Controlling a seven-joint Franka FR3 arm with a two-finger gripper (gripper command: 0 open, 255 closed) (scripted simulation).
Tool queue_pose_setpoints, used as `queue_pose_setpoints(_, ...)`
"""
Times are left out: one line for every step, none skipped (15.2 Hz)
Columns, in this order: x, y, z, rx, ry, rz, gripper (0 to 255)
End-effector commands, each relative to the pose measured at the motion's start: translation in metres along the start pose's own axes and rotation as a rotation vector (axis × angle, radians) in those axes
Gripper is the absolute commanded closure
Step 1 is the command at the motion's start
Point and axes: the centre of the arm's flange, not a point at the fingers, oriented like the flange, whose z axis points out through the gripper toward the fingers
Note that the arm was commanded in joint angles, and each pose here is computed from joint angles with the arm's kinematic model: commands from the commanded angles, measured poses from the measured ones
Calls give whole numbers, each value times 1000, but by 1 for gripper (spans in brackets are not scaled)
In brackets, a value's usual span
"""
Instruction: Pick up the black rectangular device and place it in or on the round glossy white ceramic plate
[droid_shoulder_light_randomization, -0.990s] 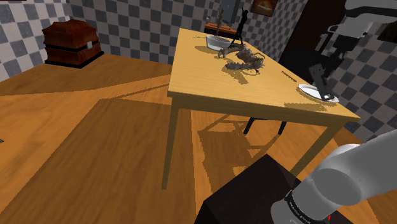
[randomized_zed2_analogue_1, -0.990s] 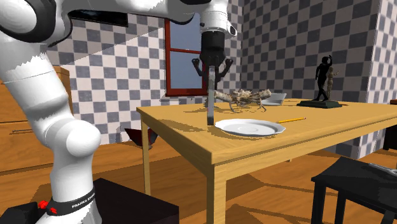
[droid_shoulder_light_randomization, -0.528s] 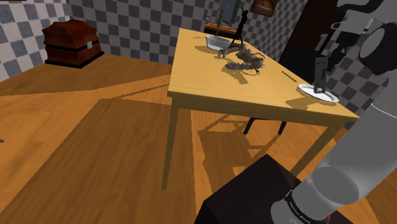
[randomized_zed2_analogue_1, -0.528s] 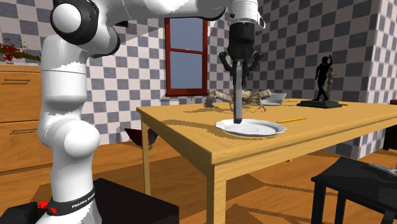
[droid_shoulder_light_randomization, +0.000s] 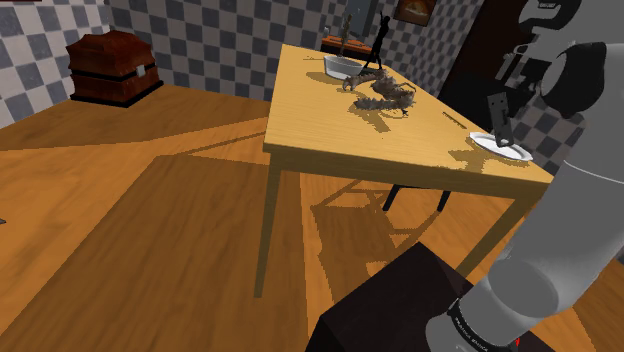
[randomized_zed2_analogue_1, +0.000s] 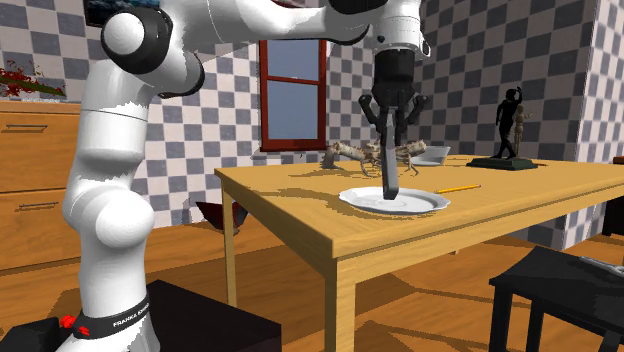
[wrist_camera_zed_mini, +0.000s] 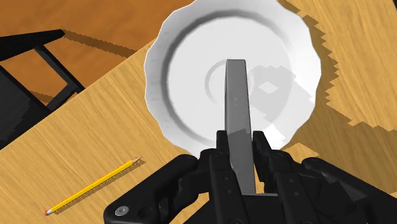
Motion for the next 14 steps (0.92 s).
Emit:
queue_pose_setpoints(0,1,13,6,-4,3,255)
queue_pose_setpoints(0,1,18,6,-4,3,255)
queue_pose_setpoints(0,1,24,6,-4,3,255)
queue_pose_setpoints(0,1,29,6,-4,3,255)
queue_pose_setpoints(0,1,34,6,-4,3,255)
queue_pose_setpoints(1,1,39,6,-4,3,255)
queue_pose_setpoints(1,1,45,6,-4,3,255)
queue_pose_setpoints(1,1,50,6,-4,3,255)
queue_pose_setpoints(1,1,55,6,-4,3,255)
queue_pose_setpoints(1,1,60,6,-4,3,255)
queue_pose_setpoints(2,1,67,6,-4,3,255)
queue_pose_setpoints(2,1,67,6,-4,3,255)
queue_pose_setpoints(2,1,67,6,-4,3,255)
queue_pose_setpoints(2,1,67,6,-4,3,255)
